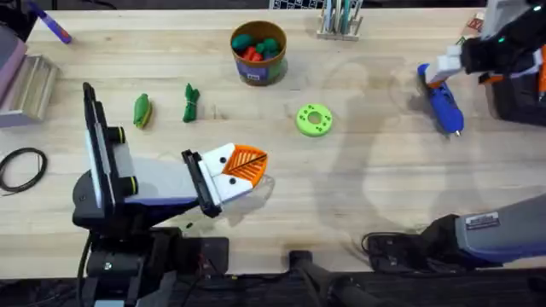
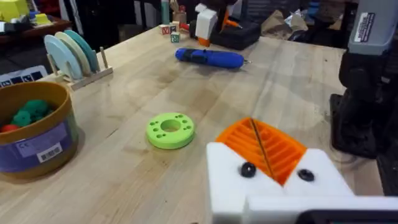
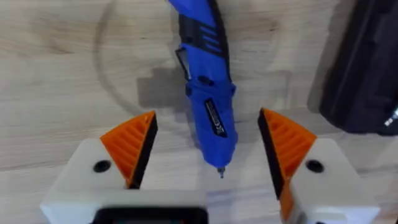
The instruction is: Pick up the gripper from the table and insert it into the empty holder that is missing its gripper. Then pick up a screw, insert it into the mounting hole, and use the screwdriver to tighten it. Finally, clean up the table by picking up the vegetable and placing it into the bucket.
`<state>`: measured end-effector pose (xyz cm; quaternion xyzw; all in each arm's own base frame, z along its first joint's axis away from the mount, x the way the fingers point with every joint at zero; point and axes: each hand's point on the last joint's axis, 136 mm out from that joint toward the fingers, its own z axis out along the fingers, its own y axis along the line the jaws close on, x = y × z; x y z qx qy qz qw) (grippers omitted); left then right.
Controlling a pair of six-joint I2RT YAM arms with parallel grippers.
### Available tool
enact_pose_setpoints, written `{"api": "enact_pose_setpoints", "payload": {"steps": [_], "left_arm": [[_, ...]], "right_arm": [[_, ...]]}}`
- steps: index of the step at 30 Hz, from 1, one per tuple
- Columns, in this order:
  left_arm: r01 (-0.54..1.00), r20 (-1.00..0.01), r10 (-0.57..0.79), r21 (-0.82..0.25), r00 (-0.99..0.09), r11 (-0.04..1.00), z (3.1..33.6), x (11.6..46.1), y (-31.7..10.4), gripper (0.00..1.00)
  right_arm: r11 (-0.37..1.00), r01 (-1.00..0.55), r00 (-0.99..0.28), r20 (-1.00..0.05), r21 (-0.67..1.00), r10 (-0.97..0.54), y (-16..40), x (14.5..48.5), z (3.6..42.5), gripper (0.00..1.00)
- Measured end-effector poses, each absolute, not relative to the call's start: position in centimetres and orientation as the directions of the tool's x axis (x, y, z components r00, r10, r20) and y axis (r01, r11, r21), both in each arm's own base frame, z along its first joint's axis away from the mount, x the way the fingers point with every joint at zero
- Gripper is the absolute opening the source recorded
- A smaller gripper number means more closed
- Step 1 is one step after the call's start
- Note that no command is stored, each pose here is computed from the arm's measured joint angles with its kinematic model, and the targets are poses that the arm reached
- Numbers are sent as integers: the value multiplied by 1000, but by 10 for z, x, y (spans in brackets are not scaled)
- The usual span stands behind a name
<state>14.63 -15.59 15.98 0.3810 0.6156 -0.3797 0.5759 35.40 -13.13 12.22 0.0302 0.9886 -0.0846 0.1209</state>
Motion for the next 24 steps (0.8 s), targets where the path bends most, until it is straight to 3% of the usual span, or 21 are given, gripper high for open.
{"api": "enact_pose_setpoints", "payload": {"steps": [24], "left_arm": [[906, -998, 32, -29, -47, 421, 160, 146, -156, 5]], "right_arm": [[980, -32, -980, -185, -196, -69, -151, 395, 46, 975]]}}
